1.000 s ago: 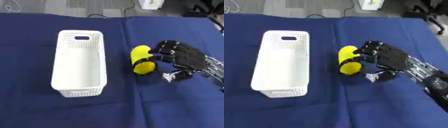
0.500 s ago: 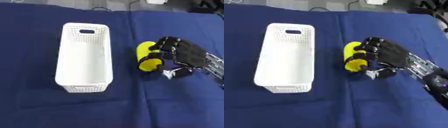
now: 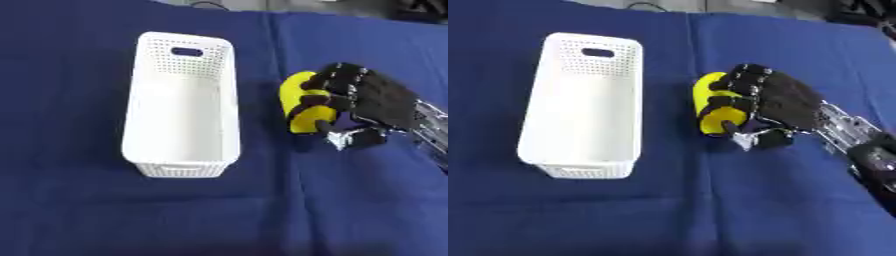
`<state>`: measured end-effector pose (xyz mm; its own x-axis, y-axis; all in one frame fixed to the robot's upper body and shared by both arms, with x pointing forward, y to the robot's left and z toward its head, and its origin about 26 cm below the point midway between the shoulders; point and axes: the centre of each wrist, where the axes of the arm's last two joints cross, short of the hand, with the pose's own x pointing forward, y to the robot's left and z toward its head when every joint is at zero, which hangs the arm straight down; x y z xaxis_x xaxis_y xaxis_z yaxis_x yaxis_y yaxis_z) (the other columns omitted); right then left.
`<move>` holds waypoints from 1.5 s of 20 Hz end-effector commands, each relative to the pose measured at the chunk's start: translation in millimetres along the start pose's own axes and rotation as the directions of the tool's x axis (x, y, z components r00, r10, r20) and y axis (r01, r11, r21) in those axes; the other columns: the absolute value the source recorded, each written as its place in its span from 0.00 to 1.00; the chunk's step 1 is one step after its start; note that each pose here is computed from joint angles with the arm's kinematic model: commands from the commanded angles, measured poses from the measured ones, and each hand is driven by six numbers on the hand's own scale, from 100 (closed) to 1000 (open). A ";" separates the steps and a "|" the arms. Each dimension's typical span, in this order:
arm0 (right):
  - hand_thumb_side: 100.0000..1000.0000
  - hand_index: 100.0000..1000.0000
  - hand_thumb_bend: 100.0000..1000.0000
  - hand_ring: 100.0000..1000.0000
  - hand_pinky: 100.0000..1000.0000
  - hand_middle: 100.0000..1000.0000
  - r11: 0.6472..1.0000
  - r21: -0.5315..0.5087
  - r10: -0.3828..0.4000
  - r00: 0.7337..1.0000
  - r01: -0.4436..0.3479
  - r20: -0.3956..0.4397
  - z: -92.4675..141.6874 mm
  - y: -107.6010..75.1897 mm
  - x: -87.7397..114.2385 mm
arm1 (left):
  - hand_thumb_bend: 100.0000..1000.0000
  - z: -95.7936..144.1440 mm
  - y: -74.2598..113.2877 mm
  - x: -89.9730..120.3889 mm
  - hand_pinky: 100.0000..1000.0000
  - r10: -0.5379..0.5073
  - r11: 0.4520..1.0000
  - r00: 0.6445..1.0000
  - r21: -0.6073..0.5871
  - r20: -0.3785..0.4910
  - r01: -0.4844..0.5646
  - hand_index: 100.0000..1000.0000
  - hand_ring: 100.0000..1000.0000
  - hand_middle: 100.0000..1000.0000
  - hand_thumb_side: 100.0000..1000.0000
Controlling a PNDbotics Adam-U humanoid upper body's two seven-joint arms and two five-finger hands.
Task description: Pick up objects on the table and place them in the box.
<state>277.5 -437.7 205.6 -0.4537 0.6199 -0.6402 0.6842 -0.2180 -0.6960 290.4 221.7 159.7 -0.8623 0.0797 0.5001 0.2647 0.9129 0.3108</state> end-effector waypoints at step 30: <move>0.74 0.78 0.10 0.64 0.64 0.73 0.991 -0.101 0.086 0.996 -0.088 -0.024 -5.2 -25.1 -18.4 | 0.00 -0.7 0.5 3.7 0.77 -0.016 0.999 1.000 -0.029 0.011 0.017 0.78 0.48 0.65 0.79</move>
<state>273.4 -438.9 220.2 -0.3840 0.6466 -0.6591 0.7509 -0.1967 -0.6304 289.9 222.0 158.7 -0.8623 0.0720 0.5012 0.2673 0.9054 0.3298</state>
